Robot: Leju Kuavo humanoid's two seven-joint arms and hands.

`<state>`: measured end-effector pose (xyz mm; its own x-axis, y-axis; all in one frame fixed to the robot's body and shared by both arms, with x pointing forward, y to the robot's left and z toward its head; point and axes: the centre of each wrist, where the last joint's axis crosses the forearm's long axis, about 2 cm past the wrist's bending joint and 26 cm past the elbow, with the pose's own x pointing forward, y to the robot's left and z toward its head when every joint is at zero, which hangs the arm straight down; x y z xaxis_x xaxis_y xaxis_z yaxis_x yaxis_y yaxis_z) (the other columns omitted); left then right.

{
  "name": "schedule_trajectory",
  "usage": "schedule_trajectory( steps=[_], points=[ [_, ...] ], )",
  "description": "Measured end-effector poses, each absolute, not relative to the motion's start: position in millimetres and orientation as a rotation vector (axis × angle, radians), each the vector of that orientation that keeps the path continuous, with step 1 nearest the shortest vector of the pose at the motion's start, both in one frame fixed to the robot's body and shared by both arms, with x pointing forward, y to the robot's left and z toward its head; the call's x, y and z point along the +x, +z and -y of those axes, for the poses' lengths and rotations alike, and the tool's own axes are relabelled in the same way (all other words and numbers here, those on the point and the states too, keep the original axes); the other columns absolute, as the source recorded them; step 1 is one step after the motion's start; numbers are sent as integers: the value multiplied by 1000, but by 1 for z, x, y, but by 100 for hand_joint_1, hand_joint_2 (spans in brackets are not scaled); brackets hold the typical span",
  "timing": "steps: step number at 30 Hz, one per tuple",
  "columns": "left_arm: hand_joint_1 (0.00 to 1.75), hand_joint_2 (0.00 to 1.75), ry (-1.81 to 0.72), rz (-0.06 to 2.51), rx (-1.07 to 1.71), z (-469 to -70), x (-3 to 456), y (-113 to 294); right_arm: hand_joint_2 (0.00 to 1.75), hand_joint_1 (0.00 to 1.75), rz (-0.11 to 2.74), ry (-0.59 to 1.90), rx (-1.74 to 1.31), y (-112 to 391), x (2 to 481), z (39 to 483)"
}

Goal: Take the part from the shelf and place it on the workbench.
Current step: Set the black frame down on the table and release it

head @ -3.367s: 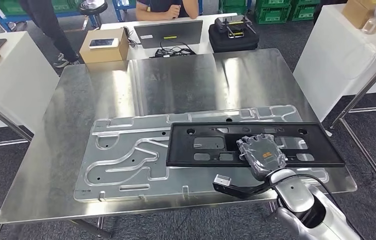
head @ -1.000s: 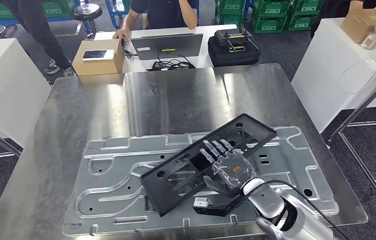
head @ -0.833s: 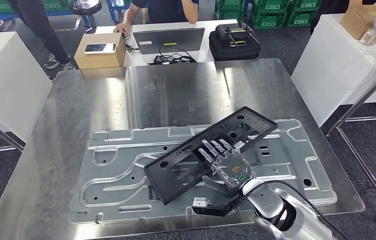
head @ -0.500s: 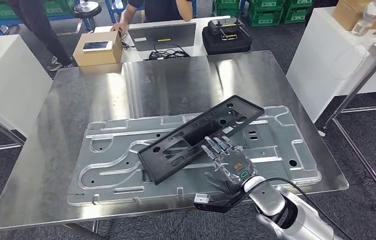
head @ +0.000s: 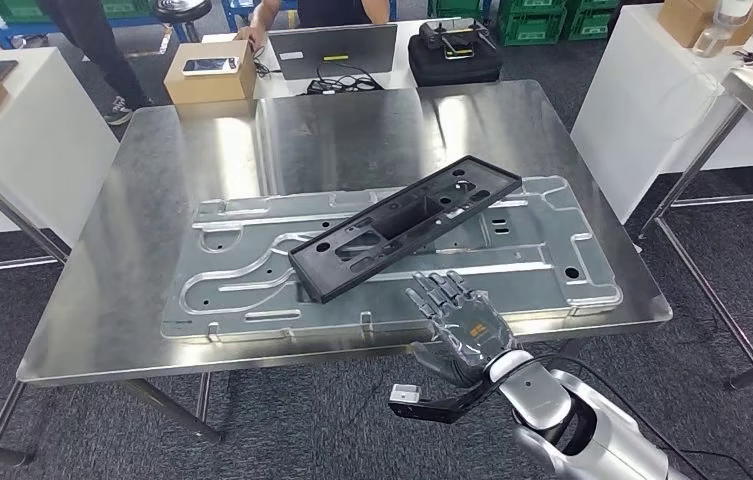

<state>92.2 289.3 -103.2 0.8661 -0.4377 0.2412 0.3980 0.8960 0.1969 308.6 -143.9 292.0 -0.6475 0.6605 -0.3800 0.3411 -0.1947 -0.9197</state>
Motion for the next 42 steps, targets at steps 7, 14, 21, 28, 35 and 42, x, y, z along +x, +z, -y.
schedule_trajectory(
  steps=[7, 14, 21, 28, 35, 42],
  points=[
    [0, 0, -440, 281, 140, -289, 90, -104, 0, 0, 1801, 1928, -1171, 288, 309, 147],
    [0, 0, -440, 278, 138, -289, 90, -104, 0, 0, 1801, 1914, -1179, 289, 310, 148],
    [0, 0, -441, 264, 130, -289, 87, -104, 0, 0, 1790, 1907, -1174, 287, 309, 148],
    [0, 0, -442, 282, 136, -290, 92, -103, 0, 0, 1782, 1873, -1180, 288, 310, 151],
    [0, 0, -435, 271, 150, -286, 94, -103, 0, 0, 1730, 1771, -1134, 275, 309, 162],
    [0, 0, -344, 263, 161, -283, 89, -104, 0, 0, 1640, 1025, -782, 209, 290, 215]
  ],
)
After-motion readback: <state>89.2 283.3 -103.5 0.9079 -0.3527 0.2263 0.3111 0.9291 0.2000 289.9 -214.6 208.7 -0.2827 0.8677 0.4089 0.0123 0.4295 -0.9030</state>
